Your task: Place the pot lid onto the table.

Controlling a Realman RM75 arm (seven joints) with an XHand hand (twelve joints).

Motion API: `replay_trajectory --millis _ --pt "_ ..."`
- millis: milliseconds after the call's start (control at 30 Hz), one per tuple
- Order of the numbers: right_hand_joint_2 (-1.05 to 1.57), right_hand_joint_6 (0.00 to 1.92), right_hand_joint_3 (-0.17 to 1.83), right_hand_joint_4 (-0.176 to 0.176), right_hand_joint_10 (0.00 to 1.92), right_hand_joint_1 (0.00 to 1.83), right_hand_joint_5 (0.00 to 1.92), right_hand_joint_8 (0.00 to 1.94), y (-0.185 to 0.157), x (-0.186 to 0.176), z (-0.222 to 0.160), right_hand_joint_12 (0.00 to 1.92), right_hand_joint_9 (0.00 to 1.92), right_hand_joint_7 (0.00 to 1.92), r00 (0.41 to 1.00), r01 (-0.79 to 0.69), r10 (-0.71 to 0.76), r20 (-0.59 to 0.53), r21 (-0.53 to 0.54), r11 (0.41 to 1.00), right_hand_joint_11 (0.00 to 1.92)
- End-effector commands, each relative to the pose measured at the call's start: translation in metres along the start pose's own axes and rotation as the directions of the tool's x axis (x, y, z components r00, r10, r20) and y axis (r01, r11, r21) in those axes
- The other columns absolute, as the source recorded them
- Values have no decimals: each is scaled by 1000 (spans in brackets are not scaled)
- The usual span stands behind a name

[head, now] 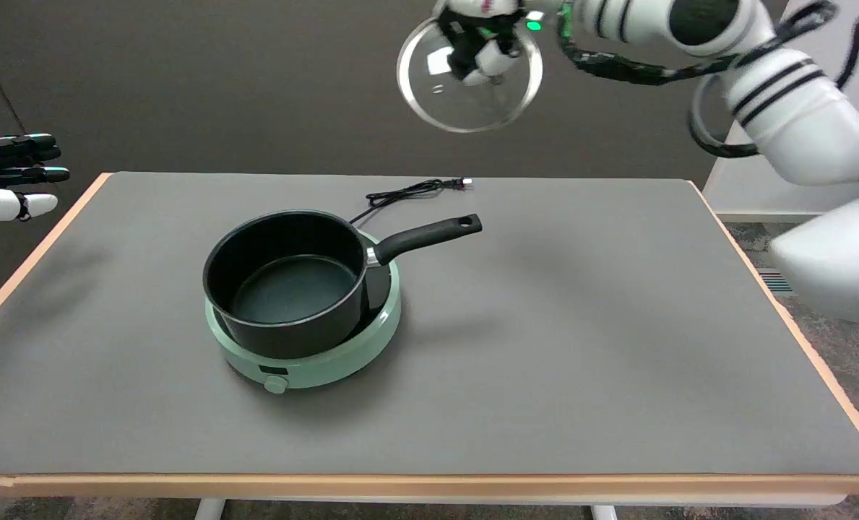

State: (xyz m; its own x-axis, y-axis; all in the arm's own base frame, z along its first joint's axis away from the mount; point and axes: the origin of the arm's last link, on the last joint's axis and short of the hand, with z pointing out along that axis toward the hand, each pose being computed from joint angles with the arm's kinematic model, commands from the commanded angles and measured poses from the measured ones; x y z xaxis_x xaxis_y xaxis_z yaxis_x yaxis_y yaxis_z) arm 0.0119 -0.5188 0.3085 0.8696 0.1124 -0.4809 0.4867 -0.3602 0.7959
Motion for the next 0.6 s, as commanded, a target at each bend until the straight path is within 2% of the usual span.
replay_trajectory --millis 33,200,600 --pt "950 1322 431 -20 1411 1209 792 1095 77 -111 -89 1287 958 1017 982 -31 81 170 -277 960 763" --pt "951 1321 430 -21 1411 1210 791 1095 57 -146 -104 1289 959 1017 964 -95 148 222 -232 968 763" --pt "952 1320 428 -21 1413 1210 792 1094 21 -182 -135 1303 959 1018 926 -239 273 260 -155 958 764"
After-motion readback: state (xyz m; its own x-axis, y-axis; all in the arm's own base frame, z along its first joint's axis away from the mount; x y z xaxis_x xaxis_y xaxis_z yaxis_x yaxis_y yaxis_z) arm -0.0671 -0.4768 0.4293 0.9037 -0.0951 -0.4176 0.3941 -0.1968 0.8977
